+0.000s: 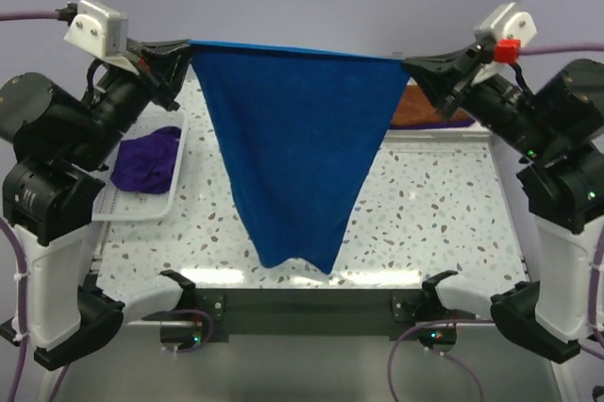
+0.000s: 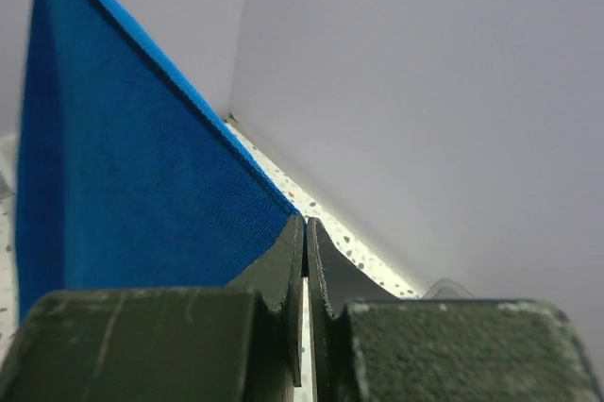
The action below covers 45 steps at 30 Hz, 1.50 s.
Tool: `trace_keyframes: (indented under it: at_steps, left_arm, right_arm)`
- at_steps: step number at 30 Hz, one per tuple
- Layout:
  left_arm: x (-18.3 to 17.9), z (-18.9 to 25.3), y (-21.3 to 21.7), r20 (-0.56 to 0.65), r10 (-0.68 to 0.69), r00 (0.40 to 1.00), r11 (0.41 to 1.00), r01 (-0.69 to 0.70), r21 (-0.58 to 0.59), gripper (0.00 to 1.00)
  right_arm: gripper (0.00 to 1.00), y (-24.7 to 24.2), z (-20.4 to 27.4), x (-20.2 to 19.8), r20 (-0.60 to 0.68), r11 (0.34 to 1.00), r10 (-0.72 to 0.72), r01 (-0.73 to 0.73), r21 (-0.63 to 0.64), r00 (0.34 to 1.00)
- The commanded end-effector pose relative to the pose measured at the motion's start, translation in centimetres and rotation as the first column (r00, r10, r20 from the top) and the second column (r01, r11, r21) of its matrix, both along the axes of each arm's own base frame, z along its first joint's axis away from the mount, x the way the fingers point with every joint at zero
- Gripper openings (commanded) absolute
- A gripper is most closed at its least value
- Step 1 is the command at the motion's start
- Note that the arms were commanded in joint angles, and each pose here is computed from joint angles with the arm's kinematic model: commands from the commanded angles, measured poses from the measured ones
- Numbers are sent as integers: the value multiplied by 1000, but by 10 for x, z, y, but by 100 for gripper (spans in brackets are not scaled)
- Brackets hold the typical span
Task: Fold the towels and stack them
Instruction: Flatten out the crumpled towel, then fold the towel
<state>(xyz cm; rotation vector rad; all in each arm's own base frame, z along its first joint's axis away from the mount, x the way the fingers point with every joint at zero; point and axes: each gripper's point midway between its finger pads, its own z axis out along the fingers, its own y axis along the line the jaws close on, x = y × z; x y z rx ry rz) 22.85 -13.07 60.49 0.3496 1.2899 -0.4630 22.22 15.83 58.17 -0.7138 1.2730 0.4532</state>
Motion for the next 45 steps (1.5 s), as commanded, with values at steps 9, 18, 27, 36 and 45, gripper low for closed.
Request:
trace_keyframes:
  at_steps: [9,18,27,36,45]
  left_arm:
    - [215,-124,33,-221,585,781,811,-554,190,0]
    - [364,-249,41,-319,612,724,790,-573,216,0]
    - [398,-307,45,-378,511,772,859,-465,212,0]
    - [343,-381,32,-491,390,779,915,-267,304,0]
    - [263,-433,43,-622,395,676,907,-179,382,0]
  right_arm:
    - [0,-10,-88,217,-158,903,-428,413,-120,890]
    - [0,18,-201,348,-245,893,-446,410,-184,861]
    - [0,42,-256,373,-280,929,-355,303,-211,892]
    - [0,45,-342,323,-484,939,-283,137,-315,828]
    - [0,35,-401,253,-677,934,-285,39,-354,678]
